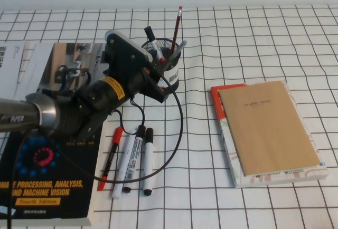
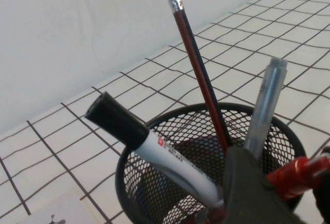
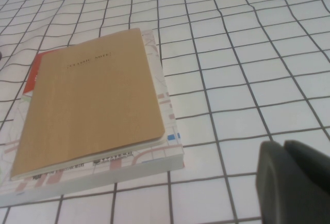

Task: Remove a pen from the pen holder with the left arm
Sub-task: 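Take a marker out of the pen holder and lay it on the table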

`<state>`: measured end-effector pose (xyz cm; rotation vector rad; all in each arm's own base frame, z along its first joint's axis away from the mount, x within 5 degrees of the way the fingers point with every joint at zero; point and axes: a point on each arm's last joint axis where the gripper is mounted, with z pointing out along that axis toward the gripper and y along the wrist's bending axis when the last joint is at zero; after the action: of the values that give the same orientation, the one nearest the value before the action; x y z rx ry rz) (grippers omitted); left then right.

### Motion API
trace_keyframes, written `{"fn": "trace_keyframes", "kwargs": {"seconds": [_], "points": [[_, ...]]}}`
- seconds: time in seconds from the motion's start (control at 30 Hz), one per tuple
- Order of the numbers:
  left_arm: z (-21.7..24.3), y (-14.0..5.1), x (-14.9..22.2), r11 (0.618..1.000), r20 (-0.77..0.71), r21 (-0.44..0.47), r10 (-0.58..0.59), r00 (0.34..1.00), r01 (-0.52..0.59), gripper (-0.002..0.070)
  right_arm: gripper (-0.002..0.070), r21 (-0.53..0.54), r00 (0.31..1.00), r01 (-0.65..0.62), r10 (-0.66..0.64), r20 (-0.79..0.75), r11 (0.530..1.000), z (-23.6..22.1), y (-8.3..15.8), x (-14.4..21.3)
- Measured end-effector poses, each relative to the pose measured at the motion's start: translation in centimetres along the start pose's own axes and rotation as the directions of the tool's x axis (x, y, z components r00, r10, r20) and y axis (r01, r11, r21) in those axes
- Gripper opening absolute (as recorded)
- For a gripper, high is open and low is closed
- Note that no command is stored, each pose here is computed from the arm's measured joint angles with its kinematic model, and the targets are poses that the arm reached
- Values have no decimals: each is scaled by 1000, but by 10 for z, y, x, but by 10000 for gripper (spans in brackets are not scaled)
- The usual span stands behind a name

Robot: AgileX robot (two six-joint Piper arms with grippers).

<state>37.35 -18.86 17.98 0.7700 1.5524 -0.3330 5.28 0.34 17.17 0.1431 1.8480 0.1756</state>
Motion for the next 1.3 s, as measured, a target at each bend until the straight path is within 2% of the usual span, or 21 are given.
{"fn": "trace_keyframes", "kwargs": {"seconds": [0.53, 0.63, 0.7, 0.83, 1.13, 1.3], "points": [[1, 0, 2, 1000, -4, 4, -12, 1000, 12, 254, -16, 0, 1000, 0, 0, 0, 1000, 0, 0, 0], [1, 0, 2, 1000, -4, 4, -12, 1000, 12, 219, -16, 0, 1000, 0, 0, 0, 1000, 0, 0, 0], [1, 0, 2, 1000, -4, 4, -14, 1000, 14, 155, -17, 0, 1000, 0, 0, 0, 1000, 0, 0, 0], [1, 0, 2, 1000, -4, 2, -15, 1000, 15, 85, -16, 0, 1000, 0, 0, 0, 1000, 0, 0, 0], [-1, 1, -3, 1000, 7, -2, -11, 1000, 11, 78, -17, 0, 1000, 0, 0, 0, 1000, 0, 0, 0], [-11, 10, -29, 1000, 62, -18, 25, 998, -24, 77, -16, 0, 1000, 0, 0, 0, 1000, 0, 0, 0]]}}
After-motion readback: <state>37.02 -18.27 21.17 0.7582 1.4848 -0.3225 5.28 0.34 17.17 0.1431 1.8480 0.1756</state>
